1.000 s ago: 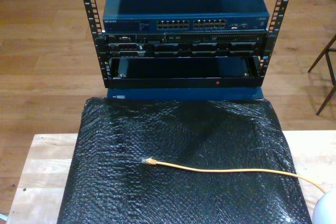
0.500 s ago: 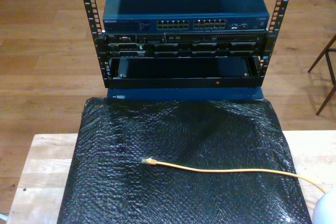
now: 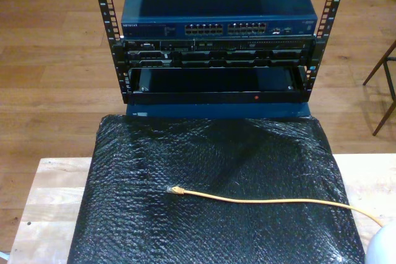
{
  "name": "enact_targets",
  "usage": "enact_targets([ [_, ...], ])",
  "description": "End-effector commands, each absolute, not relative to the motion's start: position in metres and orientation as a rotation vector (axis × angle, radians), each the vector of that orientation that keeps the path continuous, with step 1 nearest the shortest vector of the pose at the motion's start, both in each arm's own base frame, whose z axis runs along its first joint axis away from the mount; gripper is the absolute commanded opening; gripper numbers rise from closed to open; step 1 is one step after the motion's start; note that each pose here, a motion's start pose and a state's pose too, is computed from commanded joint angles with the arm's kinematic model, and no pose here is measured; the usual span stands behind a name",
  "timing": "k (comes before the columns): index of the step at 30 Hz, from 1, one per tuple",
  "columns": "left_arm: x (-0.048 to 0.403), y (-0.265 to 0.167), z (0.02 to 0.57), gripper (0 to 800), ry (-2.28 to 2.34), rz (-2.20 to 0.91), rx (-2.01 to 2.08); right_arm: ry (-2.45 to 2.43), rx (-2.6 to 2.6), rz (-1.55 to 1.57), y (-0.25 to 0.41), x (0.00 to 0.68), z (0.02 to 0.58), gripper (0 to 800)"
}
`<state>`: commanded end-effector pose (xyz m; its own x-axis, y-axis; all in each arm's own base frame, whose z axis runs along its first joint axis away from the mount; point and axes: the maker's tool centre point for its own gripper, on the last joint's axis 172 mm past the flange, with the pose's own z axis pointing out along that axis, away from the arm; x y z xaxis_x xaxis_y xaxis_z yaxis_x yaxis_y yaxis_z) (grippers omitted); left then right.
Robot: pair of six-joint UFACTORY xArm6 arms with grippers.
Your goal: Grab the cable and plug it in
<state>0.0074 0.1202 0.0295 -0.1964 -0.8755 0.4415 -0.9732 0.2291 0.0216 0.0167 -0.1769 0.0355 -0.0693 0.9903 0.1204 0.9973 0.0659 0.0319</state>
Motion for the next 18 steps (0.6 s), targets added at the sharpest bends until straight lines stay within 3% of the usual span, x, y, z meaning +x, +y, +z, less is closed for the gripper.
enact_targets([
  [9, 0.006, 0.120, 0.029, 800, -2.147, 0.368, 1.704, -2.243, -2.114, -0.157, -0.186, 0.018, 0.056, 800],
  [18, 0.007, 0.126, 0.033, 800, -2.158, 0.352, 1.706, -2.102, -2.194, -0.207, -0.200, 0.022, 0.113, 800],
])
